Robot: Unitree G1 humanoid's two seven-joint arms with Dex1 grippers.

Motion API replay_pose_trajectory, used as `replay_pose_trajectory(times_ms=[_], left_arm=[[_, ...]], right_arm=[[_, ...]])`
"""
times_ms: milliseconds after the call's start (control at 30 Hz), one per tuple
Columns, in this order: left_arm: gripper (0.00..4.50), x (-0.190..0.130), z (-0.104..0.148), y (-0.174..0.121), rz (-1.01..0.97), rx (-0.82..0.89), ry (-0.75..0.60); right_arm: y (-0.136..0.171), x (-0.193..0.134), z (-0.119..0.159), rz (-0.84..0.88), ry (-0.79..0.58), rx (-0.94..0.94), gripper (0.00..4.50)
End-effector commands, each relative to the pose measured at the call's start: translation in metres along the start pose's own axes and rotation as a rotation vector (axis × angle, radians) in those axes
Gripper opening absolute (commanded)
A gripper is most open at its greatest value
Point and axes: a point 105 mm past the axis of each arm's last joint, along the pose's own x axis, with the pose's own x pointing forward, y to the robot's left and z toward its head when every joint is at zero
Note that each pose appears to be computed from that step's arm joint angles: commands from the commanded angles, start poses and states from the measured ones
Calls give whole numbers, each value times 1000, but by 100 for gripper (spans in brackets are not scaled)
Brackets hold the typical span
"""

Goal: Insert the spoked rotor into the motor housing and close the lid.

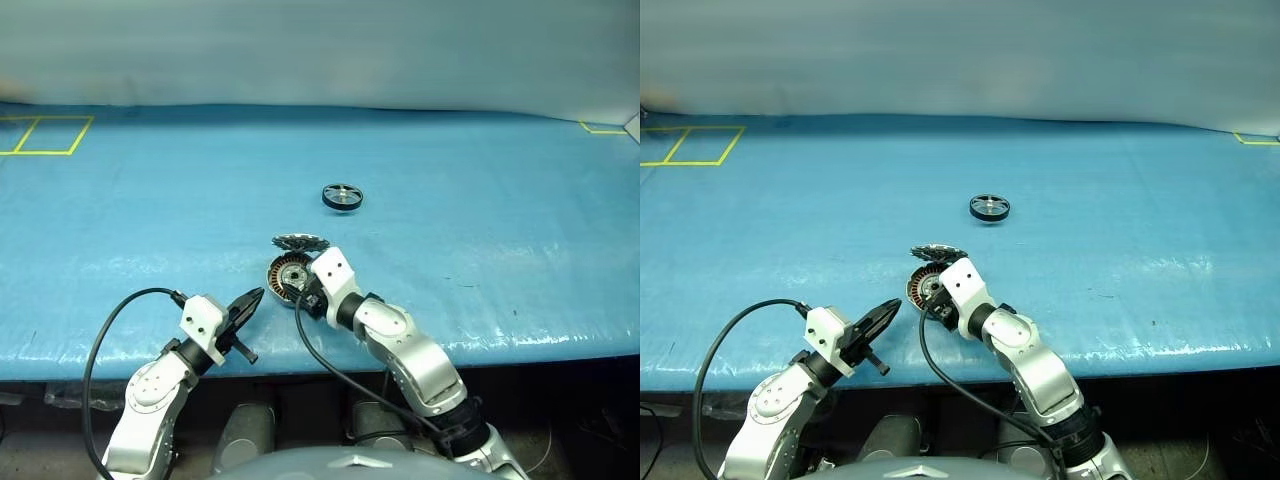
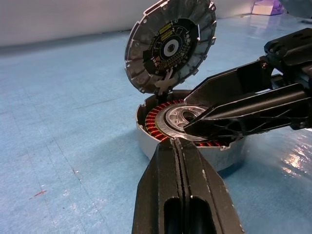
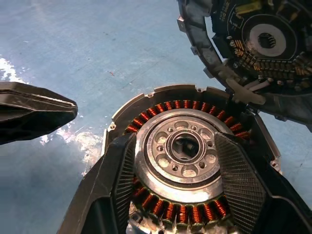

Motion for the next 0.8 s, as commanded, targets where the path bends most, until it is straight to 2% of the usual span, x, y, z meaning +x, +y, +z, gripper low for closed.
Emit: replay_pose_trajectory(times_ms=[33,67,333,800], left_arm=[[0,1,2,-2,-12,2,-9],[0,1,2,-2,-13,1,-8],[0,3,2,-4,-24,-2,-13],[0,2,1,-3,1,16,-8]], right_arm=[[5,-12,28,24,-94,15,262],[5,-13,29,26,-98,23,262],[6,-6,23,-4,-47,2,3],[-1,9,16,-55,-22,17,3]])
